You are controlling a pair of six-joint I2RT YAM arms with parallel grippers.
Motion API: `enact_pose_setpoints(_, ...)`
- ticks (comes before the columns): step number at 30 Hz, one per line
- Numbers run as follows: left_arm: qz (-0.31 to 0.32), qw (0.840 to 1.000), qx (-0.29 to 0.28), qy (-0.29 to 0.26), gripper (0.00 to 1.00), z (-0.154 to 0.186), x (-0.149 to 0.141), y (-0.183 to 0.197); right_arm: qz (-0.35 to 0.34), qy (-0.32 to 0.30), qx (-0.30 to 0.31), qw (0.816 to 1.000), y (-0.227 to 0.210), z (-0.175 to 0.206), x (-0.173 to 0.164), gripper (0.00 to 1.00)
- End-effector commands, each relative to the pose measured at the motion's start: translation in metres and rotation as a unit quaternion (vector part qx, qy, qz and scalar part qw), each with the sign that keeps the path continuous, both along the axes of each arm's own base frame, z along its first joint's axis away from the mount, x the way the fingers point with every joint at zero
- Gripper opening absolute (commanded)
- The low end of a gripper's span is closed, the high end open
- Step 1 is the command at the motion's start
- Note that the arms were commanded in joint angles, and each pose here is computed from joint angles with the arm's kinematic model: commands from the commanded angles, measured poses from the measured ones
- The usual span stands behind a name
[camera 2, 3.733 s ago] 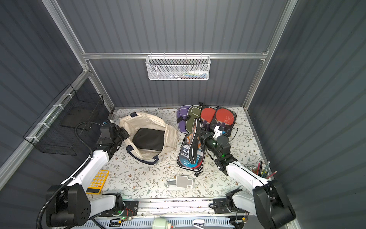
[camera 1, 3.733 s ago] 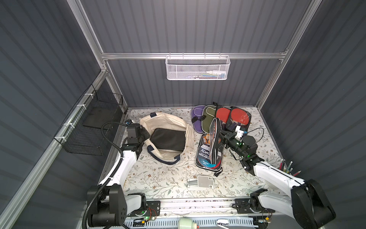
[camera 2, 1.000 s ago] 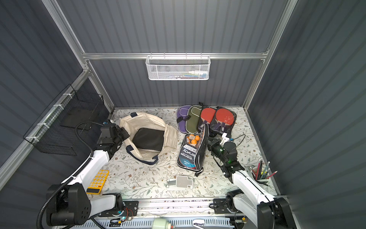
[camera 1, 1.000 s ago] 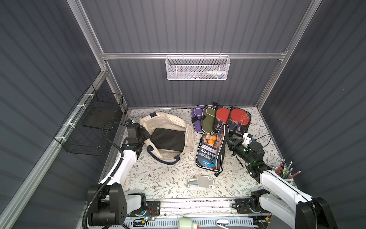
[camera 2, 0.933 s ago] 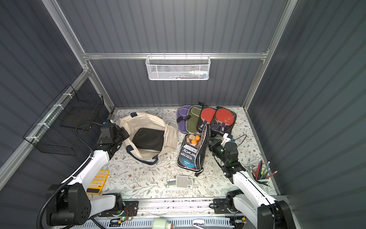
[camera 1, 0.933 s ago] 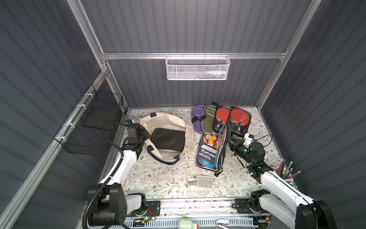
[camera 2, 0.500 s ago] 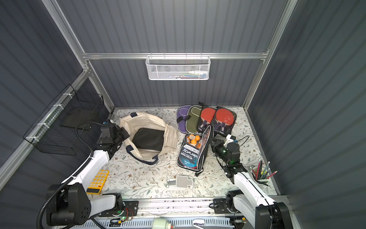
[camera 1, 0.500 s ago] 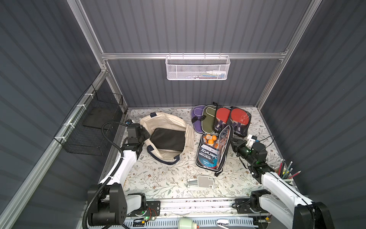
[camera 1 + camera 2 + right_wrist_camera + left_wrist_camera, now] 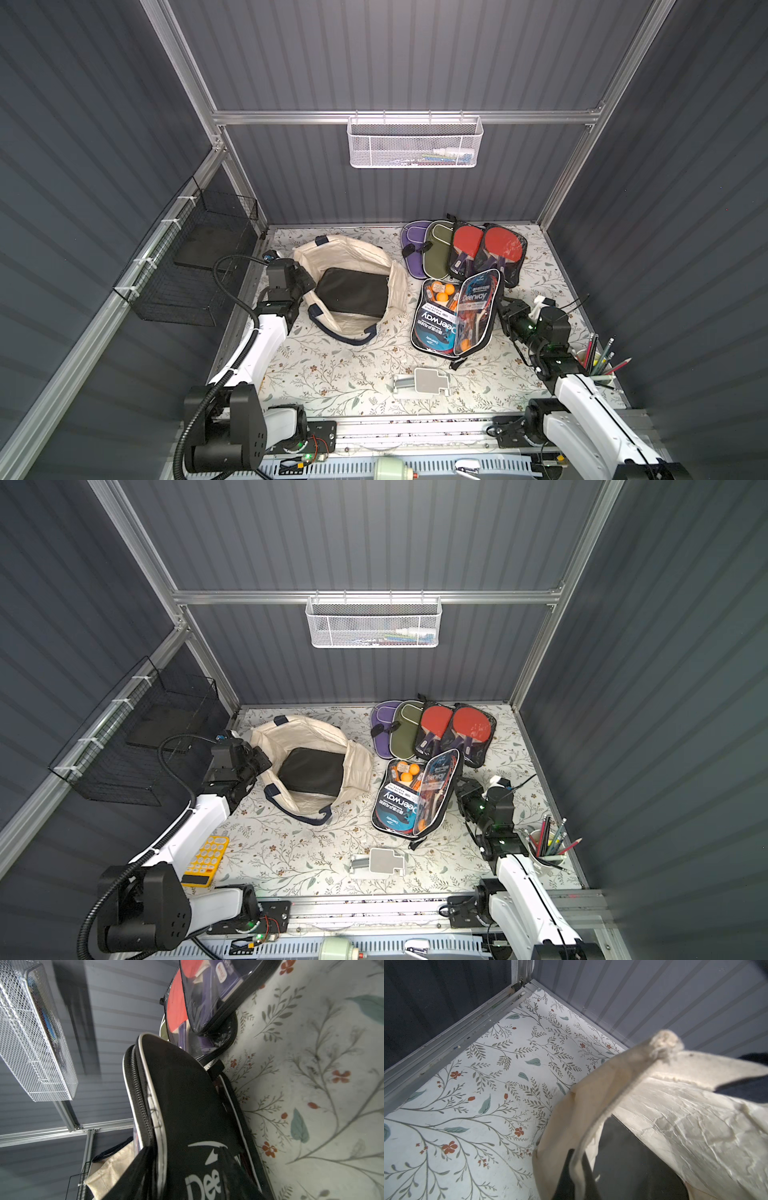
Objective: Remove the ping pong set from the canvas bag
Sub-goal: Place the ping pong set at the ping pong set.
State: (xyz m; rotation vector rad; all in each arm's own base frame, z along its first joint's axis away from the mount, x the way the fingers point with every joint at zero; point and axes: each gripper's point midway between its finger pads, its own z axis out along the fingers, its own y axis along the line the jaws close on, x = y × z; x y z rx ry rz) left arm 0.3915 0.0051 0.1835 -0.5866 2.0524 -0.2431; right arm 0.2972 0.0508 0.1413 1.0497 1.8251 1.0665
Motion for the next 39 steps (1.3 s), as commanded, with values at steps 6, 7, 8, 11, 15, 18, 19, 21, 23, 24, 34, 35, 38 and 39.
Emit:
enact_pose_setpoints(6,0.004,1.0,0.001,0.023,0.0,-0.018,-0.006,0.004,-0.002,0.078,-0.056,0.995,-0.01,-0.044,-0.014,0.53)
enact_pose_setpoints(7,0.004,1.0,0.001,0.023,0.0,-0.018,-0.006,0.004,-0.003,0.081,-0.064,0.995,-0.011,-0.046,-0.014,0.53)
enact_pose_setpoints(8,0.004,1.0,0.001,0.023,0.0,-0.019,-0.006,0.004,-0.005,0.085,-0.07,0.994,-0.013,-0.048,-0.015,0.53)
enact_pose_setpoints(11,0.003,1.0,-0.002,0.024,0.0,-0.021,-0.006,0.003,-0.004,0.092,-0.085,0.992,-0.015,-0.054,-0.014,0.53)
enact_pose_setpoints(15,0.003,1.0,-0.002,0.023,0.0,-0.021,-0.006,0.003,0.006,0.096,-0.084,0.992,-0.012,-0.061,-0.011,0.53)
enact_pose_setpoints(18,0.003,1.0,-0.002,0.023,0.0,-0.021,-0.006,0.003,0.011,0.1,-0.081,0.992,-0.01,-0.067,-0.008,0.54)
enact_pose_setpoints(19,0.003,1.0,-0.003,0.023,0.0,-0.021,-0.006,0.003,0.012,0.101,-0.082,0.991,-0.01,-0.069,-0.008,0.54)
enact_pose_setpoints(21,0.002,1.0,-0.004,0.023,0.0,-0.021,-0.005,0.002,0.013,0.101,-0.08,0.992,-0.009,-0.072,-0.006,0.54)
enact_pose_setpoints(23,0.002,1.0,-0.004,0.024,0.0,-0.021,-0.005,0.002,0.018,0.098,-0.076,0.992,-0.007,-0.074,-0.002,0.54)
enact_pose_setpoints(24,0.002,1.0,-0.005,0.022,0.0,-0.02,-0.004,0.002,0.022,0.098,-0.075,0.992,-0.005,-0.075,-0.001,0.54)
enact_pose_setpoints(34,-0.013,1.0,-0.019,0.018,0.0,-0.017,-0.002,-0.005,0.032,0.032,-0.154,0.987,0.003,-0.022,0.004,0.71)
enact_pose_setpoints(35,-0.015,1.0,-0.021,0.017,0.0,-0.017,-0.001,-0.006,0.032,0.025,-0.167,0.985,0.003,-0.014,0.004,0.74)
enact_pose_setpoints(38,-0.027,0.999,-0.028,0.018,0.0,-0.017,0.0,-0.011,0.038,0.004,-0.21,0.977,0.007,0.01,0.003,0.84)
enact_pose_setpoints(39,-0.033,0.999,-0.03,0.017,0.0,-0.016,0.001,-0.013,0.047,-0.008,-0.22,0.974,0.012,0.018,0.003,0.87)
